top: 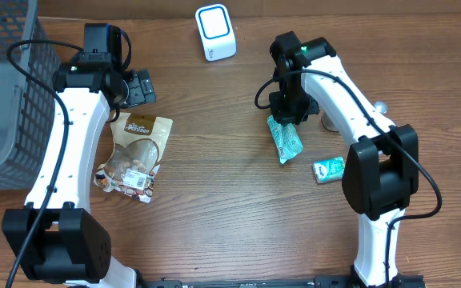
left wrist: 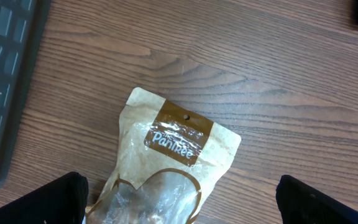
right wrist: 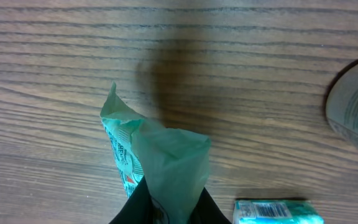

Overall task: Scan the item barcode
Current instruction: 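Carry the wipes pack down and right, set it on the table, then move the right gripper left over the PanTree snack bag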

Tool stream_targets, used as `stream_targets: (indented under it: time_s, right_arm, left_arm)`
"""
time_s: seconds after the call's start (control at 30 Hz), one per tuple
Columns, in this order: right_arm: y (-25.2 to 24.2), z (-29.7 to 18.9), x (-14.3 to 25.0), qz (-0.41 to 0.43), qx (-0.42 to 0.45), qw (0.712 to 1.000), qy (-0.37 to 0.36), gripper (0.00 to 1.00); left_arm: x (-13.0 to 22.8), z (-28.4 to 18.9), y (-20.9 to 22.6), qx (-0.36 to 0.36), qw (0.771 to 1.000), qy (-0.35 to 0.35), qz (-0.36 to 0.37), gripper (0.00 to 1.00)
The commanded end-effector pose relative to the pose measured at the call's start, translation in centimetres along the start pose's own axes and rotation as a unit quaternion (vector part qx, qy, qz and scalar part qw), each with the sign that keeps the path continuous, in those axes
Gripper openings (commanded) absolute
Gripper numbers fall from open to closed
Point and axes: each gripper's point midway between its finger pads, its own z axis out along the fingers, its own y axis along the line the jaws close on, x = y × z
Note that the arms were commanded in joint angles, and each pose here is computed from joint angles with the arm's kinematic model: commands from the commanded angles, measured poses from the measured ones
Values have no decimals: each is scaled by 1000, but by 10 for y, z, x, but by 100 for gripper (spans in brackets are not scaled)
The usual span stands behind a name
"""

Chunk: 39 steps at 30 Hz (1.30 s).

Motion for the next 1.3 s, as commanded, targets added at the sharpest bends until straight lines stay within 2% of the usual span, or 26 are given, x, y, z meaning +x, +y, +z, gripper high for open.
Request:
stream_targets:
  time_s: [0.0, 0.17, 0.33, 0.4, 0.53, 0.6, 0.73, 0.83, 1.27]
  right_arm:
    - [0, 1, 2, 1, 1, 1000, 0, 13]
    - [-3, 1, 0, 1, 11, 1000, -5, 21]
    - [-16, 0, -11, 2, 50, 998, -30, 66]
    - [-16, -1, -23, 3, 51, 997, -55, 77]
    - [2, -2, -39, 0, 6, 996, -86, 93]
    - [24, -4, -42, -6, -52, 995, -89, 97]
    - [79, -15, -41, -23, -187, 978, -85, 98]
    - [109, -24, -37, -46, -241, 966, -84, 98]
    - [202, -27, -2, -138, -266, 950, -84, 100]
  left_arm:
    - [-2, -1, 0, -4, 1000, -5, -4, 100]
    - [-2, -1, 0, -4, 1000, -5, -3, 100]
    - [-2, -1, 0, -4, 1000, -5, -4, 100]
    - [-2, -1, 0, -4, 1000, -5, -4, 99]
    - [-2, -1, 0, -4, 1000, -5, -4, 100]
    - [-2, -1, 0, -4, 1000, -5, -3, 100]
    - [-2, -1, 0, -4, 1000, -5, -4, 100]
    - [-2, -1, 0, -4, 1000, -5, -4, 100]
    - [-2, -1, 0, -4, 1000, -5, -4, 100]
